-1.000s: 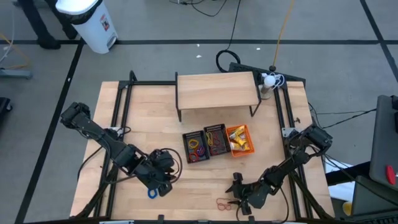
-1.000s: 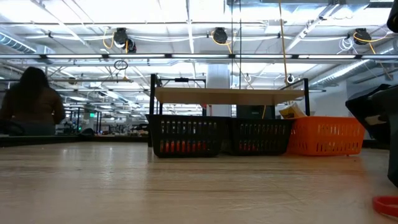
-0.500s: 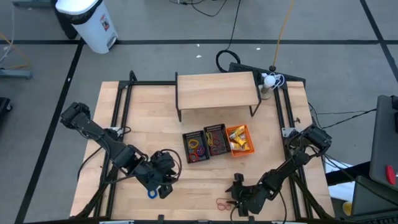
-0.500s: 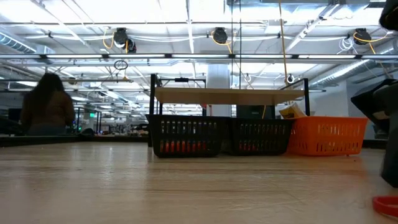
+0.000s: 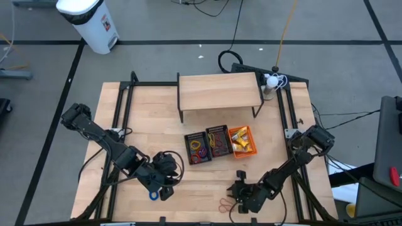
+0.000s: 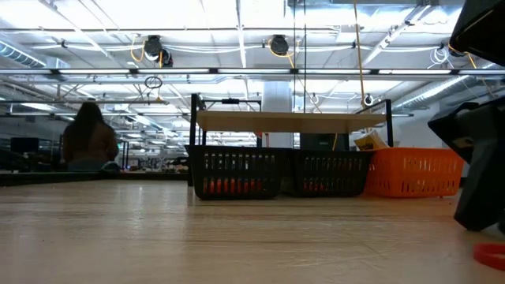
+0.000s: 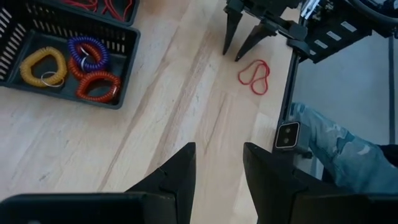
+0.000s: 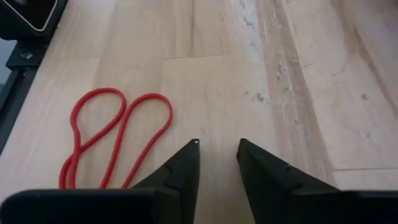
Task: Pick & Place Office Desk Supplies
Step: Put the orange rubber band into the right black bin
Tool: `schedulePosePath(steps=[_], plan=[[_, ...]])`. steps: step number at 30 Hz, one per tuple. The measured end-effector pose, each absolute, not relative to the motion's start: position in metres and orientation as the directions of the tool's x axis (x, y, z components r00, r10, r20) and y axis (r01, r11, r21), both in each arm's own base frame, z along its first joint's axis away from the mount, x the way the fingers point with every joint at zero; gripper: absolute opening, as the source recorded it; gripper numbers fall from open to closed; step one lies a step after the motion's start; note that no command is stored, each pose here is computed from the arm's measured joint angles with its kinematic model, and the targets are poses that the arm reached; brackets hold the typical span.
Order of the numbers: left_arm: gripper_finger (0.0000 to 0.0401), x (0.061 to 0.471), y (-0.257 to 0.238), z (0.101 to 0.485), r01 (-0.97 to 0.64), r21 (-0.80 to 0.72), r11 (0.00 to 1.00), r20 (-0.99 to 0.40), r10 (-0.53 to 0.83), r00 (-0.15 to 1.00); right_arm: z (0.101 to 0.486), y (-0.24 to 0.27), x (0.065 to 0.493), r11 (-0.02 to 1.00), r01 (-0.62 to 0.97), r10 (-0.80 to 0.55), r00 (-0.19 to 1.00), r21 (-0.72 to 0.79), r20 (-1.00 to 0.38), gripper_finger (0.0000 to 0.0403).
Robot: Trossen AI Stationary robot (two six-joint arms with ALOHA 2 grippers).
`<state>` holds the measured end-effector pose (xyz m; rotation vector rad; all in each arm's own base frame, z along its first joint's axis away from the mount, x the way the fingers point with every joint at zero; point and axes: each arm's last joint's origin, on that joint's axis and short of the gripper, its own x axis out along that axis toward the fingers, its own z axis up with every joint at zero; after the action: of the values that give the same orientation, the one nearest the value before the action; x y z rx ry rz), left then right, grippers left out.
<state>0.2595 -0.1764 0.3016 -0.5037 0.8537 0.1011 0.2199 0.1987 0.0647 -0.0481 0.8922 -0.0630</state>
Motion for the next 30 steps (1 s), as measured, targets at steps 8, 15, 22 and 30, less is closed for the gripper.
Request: schedulePosePath(steps=[8,15,22,30], plan=[[0.0134,0.260,-0.176,0.302,-0.229,-0.342,0.911,-0.743,-0.113,0.660,0.072,0.206,0.230,0.994,-0.019,0.090,0.662,0.103,-0.744,0.0076],[0.0134,0.261,-0.174,0.302,-0.197,-0.310,0.930,-0.742,-0.107,0.661,0.095,0.218,0.245,0.939,-0.192,0.329,0.740,0.284,-0.587,0.0113],[0.0134,0.264,-0.169,0.302,-0.182,-0.259,0.948,-0.735,-0.071,0.674,0.108,0.221,0.248,0.869,-0.317,0.485,0.697,0.379,-0.529,0.0168],[0.0134,0.269,-0.162,0.302,-0.187,-0.221,0.957,-0.727,-0.035,0.685,0.100,0.217,0.245,0.898,-0.299,0.439,0.662,0.322,-0.608,0.0195]])
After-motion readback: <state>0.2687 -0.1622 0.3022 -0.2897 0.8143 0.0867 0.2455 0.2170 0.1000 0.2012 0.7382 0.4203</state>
